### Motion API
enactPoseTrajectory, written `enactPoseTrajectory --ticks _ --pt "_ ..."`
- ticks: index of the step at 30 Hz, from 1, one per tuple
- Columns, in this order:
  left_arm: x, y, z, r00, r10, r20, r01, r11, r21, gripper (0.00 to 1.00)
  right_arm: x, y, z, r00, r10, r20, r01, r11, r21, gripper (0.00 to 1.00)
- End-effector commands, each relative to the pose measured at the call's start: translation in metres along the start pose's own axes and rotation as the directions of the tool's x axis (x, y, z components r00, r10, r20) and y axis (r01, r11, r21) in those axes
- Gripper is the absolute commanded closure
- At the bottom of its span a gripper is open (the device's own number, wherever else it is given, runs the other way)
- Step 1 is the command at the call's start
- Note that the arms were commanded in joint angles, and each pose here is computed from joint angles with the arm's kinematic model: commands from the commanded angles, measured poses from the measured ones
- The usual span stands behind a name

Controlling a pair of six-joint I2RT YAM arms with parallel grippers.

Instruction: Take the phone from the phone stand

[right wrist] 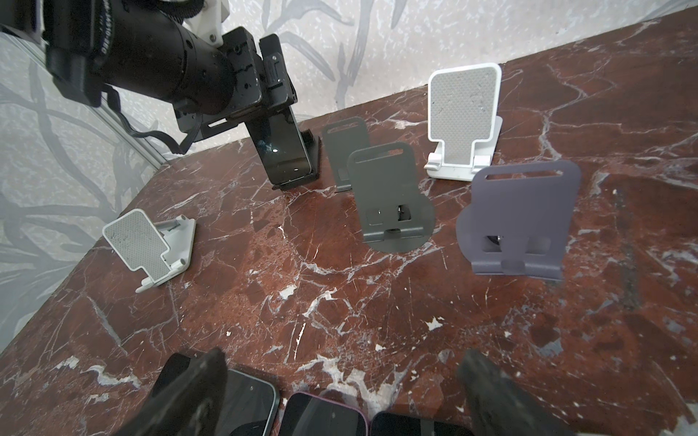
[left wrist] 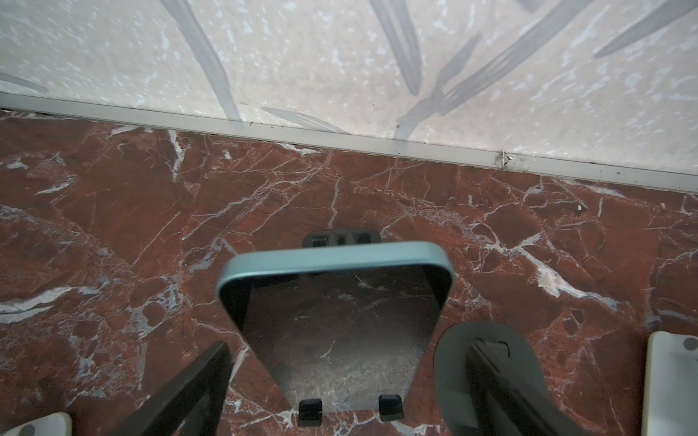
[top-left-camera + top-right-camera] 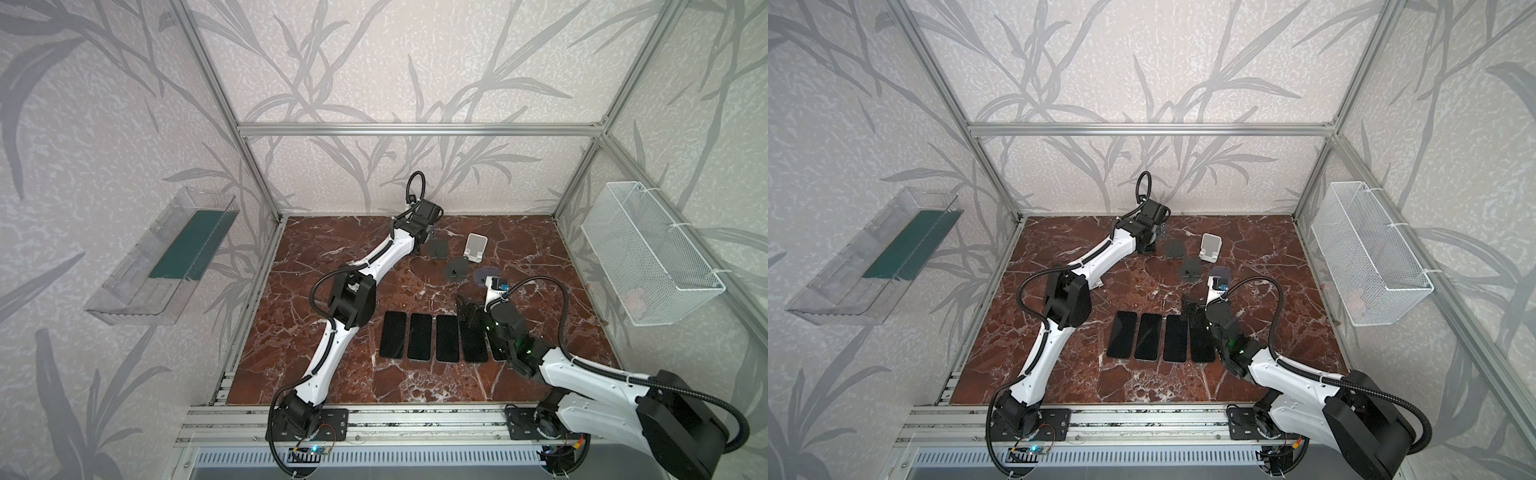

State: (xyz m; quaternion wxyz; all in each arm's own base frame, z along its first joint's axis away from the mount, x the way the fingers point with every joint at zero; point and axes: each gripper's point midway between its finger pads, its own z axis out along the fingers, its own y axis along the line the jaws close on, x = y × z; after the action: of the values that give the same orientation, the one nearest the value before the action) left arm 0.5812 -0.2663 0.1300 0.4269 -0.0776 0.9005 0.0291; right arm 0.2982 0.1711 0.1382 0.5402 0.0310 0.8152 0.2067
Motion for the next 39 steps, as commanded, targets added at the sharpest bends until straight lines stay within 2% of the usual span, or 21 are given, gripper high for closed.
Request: enactPoseTrajectory --ticks 1,21,39 --pt "-0.004 0.001 0.007 1.0 -0.005 0.02 0.005 1.0 -0.018 0.04 -0.002 0.0 -0.002 1.0 0.009 0.014 -0.009 1.0 -0.001 0.04" --pt "0.004 0.006 0.03 1.0 0.006 0.004 -0.006 1.0 -0.02 0.1 -0.001 -0.001 0.0 1.0 0.016 0.007 -0.016 1.0 0.001 0.03" --pt "-0.007 0.007 0.029 0.995 0.091 0.046 -0.09 0.995 -0.037 0.29 0.001 -0.001 0.0 1.0 0.02 0.002 -0.02 1.0 0.001 0.03"
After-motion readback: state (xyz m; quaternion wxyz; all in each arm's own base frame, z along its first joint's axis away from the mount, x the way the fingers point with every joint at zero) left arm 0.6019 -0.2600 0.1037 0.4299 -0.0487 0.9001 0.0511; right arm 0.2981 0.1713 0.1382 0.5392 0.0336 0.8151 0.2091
